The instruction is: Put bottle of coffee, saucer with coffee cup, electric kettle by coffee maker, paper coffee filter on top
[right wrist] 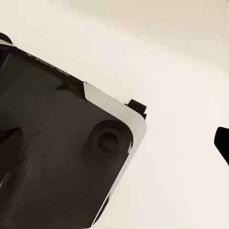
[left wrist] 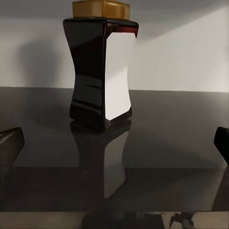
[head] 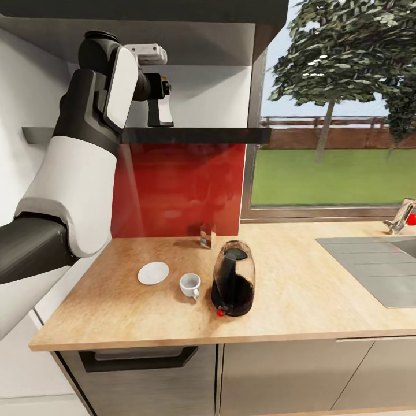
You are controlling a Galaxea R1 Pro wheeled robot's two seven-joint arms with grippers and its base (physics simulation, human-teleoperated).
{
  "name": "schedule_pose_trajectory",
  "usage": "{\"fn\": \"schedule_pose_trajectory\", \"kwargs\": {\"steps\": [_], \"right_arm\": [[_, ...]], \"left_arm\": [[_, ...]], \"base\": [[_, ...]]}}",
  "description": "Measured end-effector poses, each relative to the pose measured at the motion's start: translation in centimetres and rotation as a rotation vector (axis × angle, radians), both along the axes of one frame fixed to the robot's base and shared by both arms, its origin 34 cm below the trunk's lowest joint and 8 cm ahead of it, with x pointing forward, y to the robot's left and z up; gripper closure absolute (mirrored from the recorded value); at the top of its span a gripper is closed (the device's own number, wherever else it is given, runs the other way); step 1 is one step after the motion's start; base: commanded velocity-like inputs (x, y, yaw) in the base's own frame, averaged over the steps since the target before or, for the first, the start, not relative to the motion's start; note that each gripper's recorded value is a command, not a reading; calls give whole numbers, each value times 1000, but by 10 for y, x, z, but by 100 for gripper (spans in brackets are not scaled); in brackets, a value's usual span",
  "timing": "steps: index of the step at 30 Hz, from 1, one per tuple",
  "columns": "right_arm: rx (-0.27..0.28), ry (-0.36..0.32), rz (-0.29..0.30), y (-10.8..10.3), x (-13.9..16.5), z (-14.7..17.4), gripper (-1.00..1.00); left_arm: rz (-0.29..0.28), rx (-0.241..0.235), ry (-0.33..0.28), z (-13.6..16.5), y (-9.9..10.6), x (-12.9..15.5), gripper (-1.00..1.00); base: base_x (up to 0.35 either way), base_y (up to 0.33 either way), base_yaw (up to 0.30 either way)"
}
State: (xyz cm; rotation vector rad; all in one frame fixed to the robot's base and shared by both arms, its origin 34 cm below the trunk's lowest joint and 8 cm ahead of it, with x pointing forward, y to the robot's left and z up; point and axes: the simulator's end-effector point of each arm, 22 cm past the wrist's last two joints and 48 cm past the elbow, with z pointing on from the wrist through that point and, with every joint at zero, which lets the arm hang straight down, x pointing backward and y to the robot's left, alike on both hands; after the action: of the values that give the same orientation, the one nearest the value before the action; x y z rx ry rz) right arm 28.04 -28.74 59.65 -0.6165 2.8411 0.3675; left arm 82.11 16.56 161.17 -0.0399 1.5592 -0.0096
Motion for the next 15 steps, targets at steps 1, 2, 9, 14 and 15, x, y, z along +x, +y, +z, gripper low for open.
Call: {"fn": "schedule_pose_trajectory", "kwargs": {"steps": [1,2,9,14,15], "right_arm": [[0,0,0,0,0,0,-100],[0,0,0,0,0,0,-100],[0,1,0,0,0,0,-100],[0,4,1,0,-3,0,-100],[0,4,1,-1,-3,0,-100]], "left_arm": [[0,0,1,0,0,0,-100],[0,0,1,0,0,0,-100],[1,1,3,-1,0,1,-100],[1,1,0,0,0,0,-100],[1,0,-1,1,0,0,-100]], "base": [[22,0,0],[43,0,0],[66,0,0],[51,0,0],[158,0,0]]}}
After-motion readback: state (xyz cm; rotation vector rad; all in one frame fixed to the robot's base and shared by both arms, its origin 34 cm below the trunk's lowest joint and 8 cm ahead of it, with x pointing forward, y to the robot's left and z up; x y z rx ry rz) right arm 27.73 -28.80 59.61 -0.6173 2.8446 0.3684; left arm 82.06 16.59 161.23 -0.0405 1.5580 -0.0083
